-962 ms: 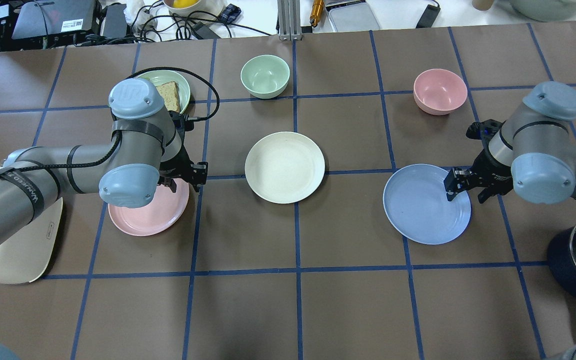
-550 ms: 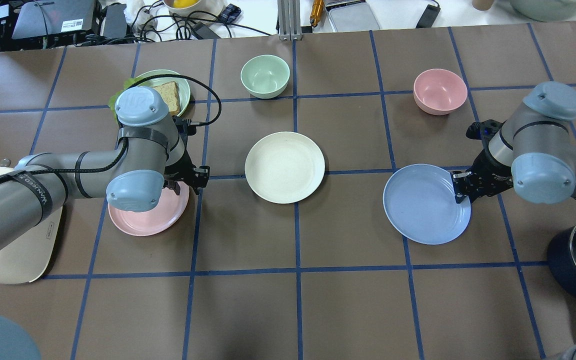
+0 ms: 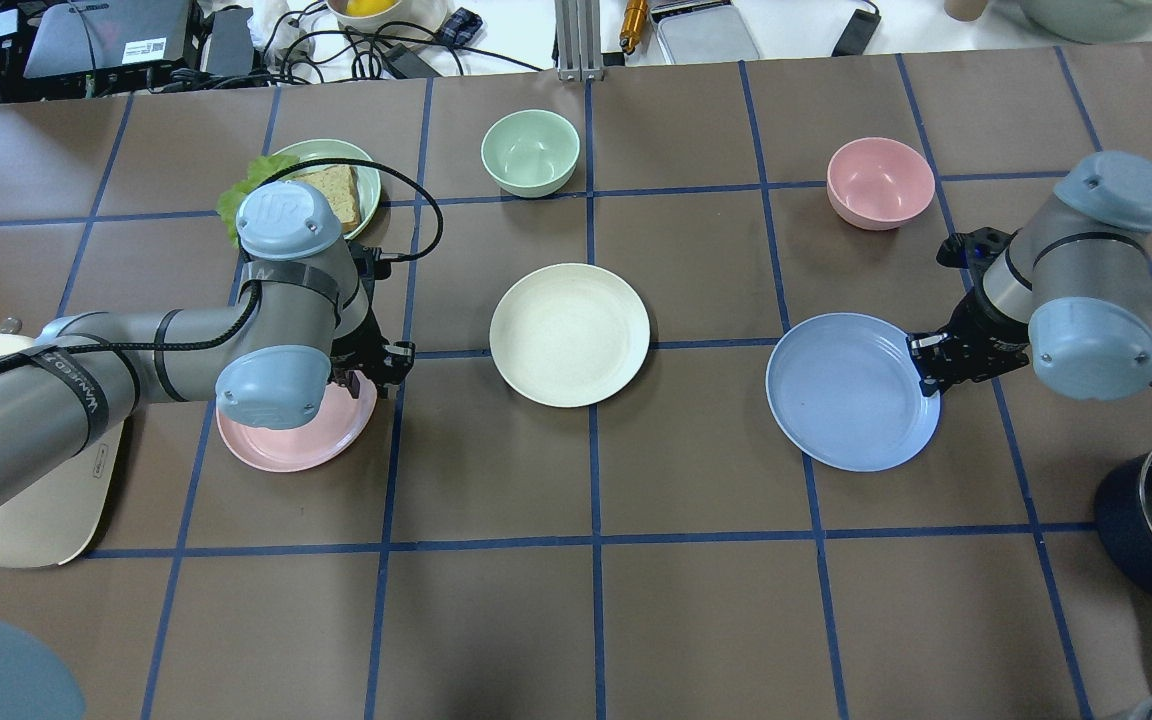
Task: Stack three plates with pink and blue
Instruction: 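Grip the pink plate rim with the left gripper while the right lifts the blue plate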
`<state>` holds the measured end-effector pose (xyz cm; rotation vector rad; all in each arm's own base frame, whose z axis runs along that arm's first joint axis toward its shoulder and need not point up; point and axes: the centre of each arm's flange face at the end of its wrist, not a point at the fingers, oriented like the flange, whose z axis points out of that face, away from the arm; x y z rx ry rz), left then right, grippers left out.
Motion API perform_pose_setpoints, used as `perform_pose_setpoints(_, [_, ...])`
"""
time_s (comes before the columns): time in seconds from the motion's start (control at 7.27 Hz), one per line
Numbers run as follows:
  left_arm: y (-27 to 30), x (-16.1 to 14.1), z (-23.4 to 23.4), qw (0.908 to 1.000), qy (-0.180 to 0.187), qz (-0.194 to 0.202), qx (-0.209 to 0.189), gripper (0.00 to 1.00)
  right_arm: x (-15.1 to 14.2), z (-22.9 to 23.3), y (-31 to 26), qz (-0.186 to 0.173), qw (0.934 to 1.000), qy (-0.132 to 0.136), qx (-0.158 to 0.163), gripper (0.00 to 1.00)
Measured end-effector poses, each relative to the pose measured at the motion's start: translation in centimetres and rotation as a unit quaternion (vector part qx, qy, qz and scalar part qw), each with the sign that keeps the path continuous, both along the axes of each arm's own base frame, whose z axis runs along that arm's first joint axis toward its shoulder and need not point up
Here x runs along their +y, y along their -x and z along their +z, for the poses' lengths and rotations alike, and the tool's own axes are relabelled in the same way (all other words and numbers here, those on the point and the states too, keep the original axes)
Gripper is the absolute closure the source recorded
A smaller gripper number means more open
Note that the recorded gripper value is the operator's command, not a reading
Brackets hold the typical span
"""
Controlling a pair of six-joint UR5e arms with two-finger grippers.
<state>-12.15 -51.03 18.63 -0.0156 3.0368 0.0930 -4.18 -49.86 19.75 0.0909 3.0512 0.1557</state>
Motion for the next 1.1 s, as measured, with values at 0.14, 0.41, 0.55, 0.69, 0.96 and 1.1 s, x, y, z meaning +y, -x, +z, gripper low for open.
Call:
perform_pose_setpoints(0.14, [0.0, 0.0, 0.0, 1.0000, 0.000, 0.001, -0.002, 0.89, -0.6, 0.9, 0.2, 0.000, 1.0000, 0.004, 0.001, 1.00])
perform_pose_setpoints(0.41, [0.0, -0.1, -0.1, 1.0000, -0.001, 0.003, -0.003, 1.00, -2.2, 3.5, 0.7, -0.001, 1.0000, -0.002, -0.006, 1.00])
perform_pose_setpoints(0.55, [-0.1, -0.1, -0.1, 1.0000, -0.001, 0.006, -0.003, 1.00, -3.0, 4.8, 0.9, -0.001, 0.9999, -0.006, -0.012, 1.00])
perform_pose_setpoints(0.69, [-0.1, -0.1, -0.1, 0.9999, -0.001, 0.010, -0.004, 1.00, -3.7, 6.0, 1.1, -0.002, 0.9999, -0.006, -0.015, 1.00])
perform_pose_setpoints(0.96, [0.4, -0.4, 0.7, 0.9997, 0.006, 0.006, -0.024, 1.00, -4.5, 7.5, 1.4, -0.002, 0.9999, -0.002, -0.016, 1.00])
perform_pose_setpoints(1.1, [0.8, -0.8, 1.3, 0.9993, 0.010, 0.001, -0.035, 1.00, -4.8, 7.9, 1.5, -0.002, 0.9999, 0.000, -0.016, 1.00])
